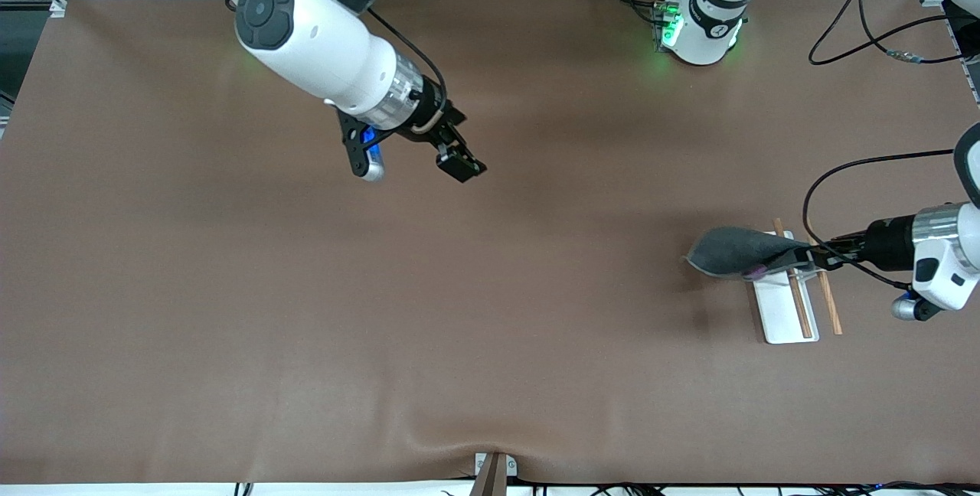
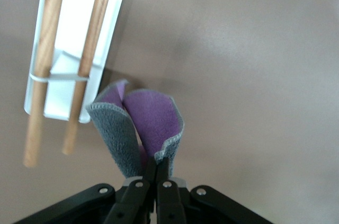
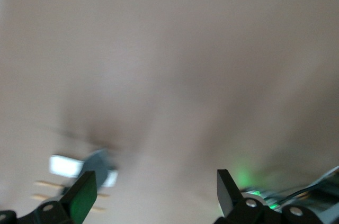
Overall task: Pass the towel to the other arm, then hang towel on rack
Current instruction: 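Carry the towel with the left gripper over the wooden dowel rack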
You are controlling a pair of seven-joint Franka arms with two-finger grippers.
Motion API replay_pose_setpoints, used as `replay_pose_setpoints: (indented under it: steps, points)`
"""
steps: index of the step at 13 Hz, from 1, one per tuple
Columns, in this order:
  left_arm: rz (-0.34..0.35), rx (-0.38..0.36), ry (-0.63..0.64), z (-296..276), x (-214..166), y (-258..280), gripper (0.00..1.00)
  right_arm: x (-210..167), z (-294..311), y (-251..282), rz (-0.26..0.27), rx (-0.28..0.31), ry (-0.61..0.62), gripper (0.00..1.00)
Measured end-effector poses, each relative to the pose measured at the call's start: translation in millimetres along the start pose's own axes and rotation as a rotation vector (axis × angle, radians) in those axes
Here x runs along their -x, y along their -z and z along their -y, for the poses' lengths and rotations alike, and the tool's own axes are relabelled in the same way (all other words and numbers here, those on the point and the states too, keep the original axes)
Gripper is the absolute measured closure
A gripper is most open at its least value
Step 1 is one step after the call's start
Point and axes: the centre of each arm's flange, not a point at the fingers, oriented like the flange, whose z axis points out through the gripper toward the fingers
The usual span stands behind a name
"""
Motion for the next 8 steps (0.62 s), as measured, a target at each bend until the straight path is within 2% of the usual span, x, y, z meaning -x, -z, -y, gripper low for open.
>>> replay_pose_setpoints:
  steps: [3, 5, 8]
  points:
    - [-0.001, 0.009, -0.127, 24, -7, 2, 0.98, -28, -18, 15, -0.073, 0.134, 0.236, 0.0]
    - [-0.002, 0.01, -0.185, 28, -8, 3, 0.98, -49, -28, 28, -0.104, 0.208, 0.349, 0.0]
    - [-0.011, 0.02, -0.271, 60, -14, 8, 0.98, -77, -39, 62, -0.153, 0.239, 0.485, 0.0]
